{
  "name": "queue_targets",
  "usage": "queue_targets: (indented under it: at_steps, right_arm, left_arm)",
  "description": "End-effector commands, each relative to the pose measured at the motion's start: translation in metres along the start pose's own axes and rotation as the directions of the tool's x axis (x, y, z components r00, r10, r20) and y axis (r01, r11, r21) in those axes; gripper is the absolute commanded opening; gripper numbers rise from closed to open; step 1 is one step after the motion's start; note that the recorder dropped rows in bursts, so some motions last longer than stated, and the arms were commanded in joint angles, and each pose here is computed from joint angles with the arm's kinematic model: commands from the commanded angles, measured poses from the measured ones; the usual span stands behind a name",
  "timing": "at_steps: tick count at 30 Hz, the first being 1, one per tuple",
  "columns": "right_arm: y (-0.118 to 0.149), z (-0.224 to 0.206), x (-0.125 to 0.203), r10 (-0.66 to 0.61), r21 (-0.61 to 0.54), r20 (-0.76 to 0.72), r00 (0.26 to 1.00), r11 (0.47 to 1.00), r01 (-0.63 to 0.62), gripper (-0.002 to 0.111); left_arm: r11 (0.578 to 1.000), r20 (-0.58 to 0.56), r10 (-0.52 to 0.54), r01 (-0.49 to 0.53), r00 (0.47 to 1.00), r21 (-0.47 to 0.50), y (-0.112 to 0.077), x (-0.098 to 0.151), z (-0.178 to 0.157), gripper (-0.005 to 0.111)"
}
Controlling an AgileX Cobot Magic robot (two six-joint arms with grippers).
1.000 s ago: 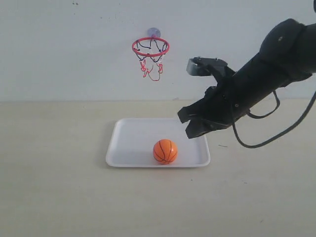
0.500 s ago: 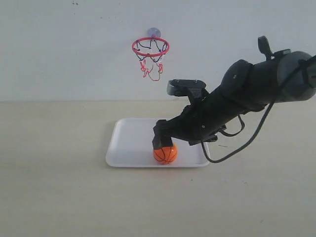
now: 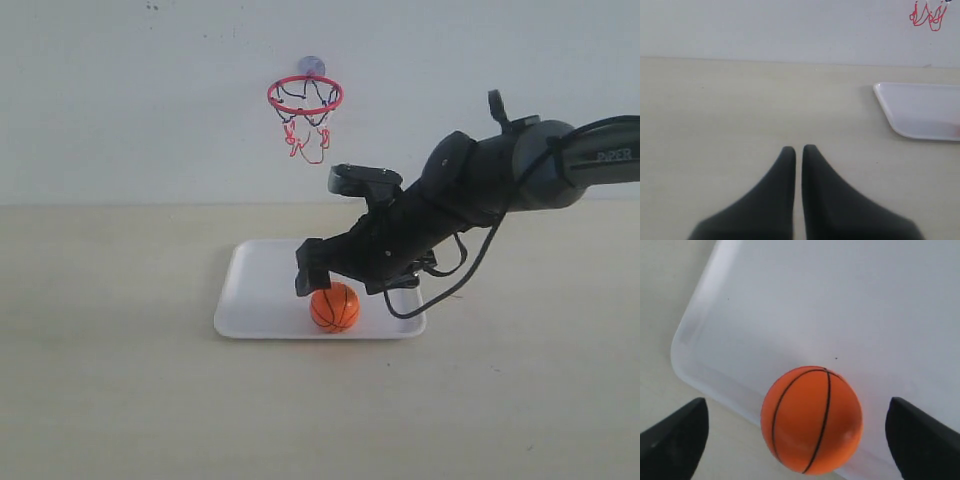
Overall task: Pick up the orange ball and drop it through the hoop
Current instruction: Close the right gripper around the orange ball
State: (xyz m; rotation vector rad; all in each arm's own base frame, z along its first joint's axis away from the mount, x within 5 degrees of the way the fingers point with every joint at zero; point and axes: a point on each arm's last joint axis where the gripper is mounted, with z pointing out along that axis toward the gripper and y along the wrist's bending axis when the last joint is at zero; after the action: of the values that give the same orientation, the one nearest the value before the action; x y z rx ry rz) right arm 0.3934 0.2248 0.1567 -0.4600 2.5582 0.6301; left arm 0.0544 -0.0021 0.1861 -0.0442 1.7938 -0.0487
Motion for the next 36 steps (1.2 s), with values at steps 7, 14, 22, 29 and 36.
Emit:
queue_targets:
  at_steps: [7, 14, 22, 29, 36]
  right_arm:
    - [-0.003, 0.012, 0.002, 0.002, 0.002, -0.021, 1.0, 1.0, -0.002, 0.076]
    - [-0.004, 0.014, 0.003, -0.008, 0.008, -0.027, 1.0, 1.0, 0.009, 0.077]
    - [-0.005, 0.016, 0.004, 0.028, 0.009, -0.034, 0.999, 1.0, -0.028, 0.05]
    - [-0.001, 0.007, -0.001, 0.024, 0.004, -0.012, 1.0, 1.0, -0.024, 0.0]
    - [-0.002, -0.025, -0.019, -0.146, 0.079, 0.074, 0.987, 0.987, 0.14, 0.0]
  left_arm:
    - [1.0, 0.004, -0.014, 0.014, 1.0, 0.001, 0.0, 0.001, 0.0, 0.004]
    - [1.0, 0.004, -0.014, 0.014, 1.0, 0.001, 0.0, 0.001, 0.0, 0.004]
    - [1.0, 0.004, -0.014, 0.014, 1.0, 0.001, 0.0, 0.001, 0.0, 0.004]
    - [1.0, 0.004, -0.014, 0.014, 1.0, 0.001, 0.0, 0.001, 0.0, 0.004]
    - [1.0, 0.004, -0.014, 0.014, 1.0, 0.001, 0.0, 0.001, 0.0, 0.004]
